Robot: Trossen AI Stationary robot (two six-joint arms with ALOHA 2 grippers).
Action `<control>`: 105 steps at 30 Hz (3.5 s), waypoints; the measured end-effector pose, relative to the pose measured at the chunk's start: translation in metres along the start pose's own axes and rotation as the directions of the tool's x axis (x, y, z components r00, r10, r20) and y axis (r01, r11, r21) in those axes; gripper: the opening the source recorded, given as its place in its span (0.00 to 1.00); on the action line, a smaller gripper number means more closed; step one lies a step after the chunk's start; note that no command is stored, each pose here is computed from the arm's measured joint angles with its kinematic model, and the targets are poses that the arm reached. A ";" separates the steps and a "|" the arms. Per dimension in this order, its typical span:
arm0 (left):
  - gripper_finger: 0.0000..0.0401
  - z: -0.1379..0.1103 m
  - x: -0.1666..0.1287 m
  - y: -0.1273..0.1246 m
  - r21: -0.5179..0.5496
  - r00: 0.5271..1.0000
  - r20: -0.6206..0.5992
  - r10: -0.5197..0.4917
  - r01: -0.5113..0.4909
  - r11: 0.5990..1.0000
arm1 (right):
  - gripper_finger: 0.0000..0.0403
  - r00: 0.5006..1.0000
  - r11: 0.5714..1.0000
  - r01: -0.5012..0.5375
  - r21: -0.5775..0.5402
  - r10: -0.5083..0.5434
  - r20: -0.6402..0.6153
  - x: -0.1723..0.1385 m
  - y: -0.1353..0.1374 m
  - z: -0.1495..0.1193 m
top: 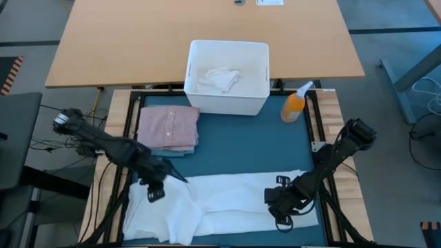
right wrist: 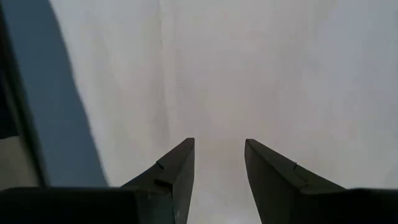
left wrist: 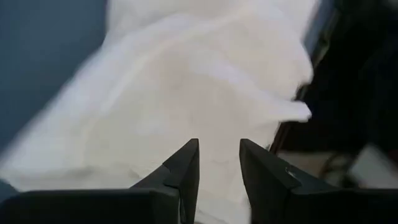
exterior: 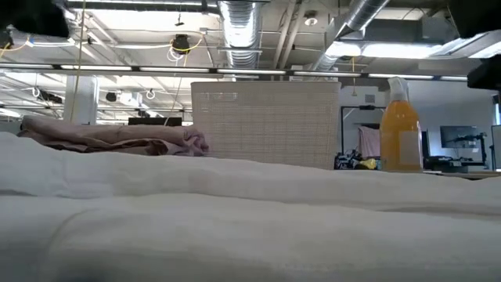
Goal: Fold Laundry from Bin
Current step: Fold the white shirt
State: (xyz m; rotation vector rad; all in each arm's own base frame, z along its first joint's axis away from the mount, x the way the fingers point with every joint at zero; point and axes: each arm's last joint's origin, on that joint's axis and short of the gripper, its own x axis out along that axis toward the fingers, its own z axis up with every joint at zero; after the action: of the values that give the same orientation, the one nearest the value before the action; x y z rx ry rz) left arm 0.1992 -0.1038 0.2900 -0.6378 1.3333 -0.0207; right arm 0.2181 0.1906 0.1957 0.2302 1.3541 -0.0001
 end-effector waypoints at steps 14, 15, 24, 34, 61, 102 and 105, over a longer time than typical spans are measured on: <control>0.24 -0.068 0.035 0.111 -0.684 0.961 0.267 0.067 0.140 0.716 | 0.40 0.999 0.995 -0.009 -0.101 0.014 0.048 0.011 -0.015 0.011; 0.24 -0.069 0.034 0.113 -0.676 0.958 0.277 0.071 0.142 0.723 | 0.39 0.999 0.995 -0.015 -0.102 0.019 0.042 0.011 -0.015 0.012; 0.24 -0.075 0.022 0.115 -0.673 0.968 0.221 0.117 0.065 0.737 | 0.39 0.999 0.992 -0.040 -0.123 0.042 0.008 0.012 -0.022 0.018; 0.24 -0.070 0.036 0.114 -0.645 0.969 0.152 0.197 -0.054 0.762 | 0.39 0.999 0.994 -0.043 -0.105 0.043 0.006 0.012 -0.026 0.022; 0.24 -0.055 0.060 0.107 -0.552 0.930 0.171 0.324 -0.182 0.814 | 0.39 0.999 0.996 -0.041 -0.085 0.042 0.012 0.011 -0.020 0.016; 0.00 -0.081 0.035 0.081 -0.505 0.969 -0.211 0.132 -0.224 0.834 | 0.39 0.967 0.964 0.214 0.155 -0.232 0.108 0.030 -0.053 -0.035; 0.00 -0.085 0.042 0.084 -0.521 0.964 -0.222 0.146 -0.244 0.818 | 0.39 0.950 0.968 0.181 0.175 -0.218 0.224 0.019 -0.056 -0.040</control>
State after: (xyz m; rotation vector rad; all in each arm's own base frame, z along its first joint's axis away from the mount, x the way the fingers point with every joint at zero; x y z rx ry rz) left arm 0.1046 -0.0845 0.2077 -0.9923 1.5817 0.5032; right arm 0.1766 0.1444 0.1600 0.2133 1.1289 -0.2953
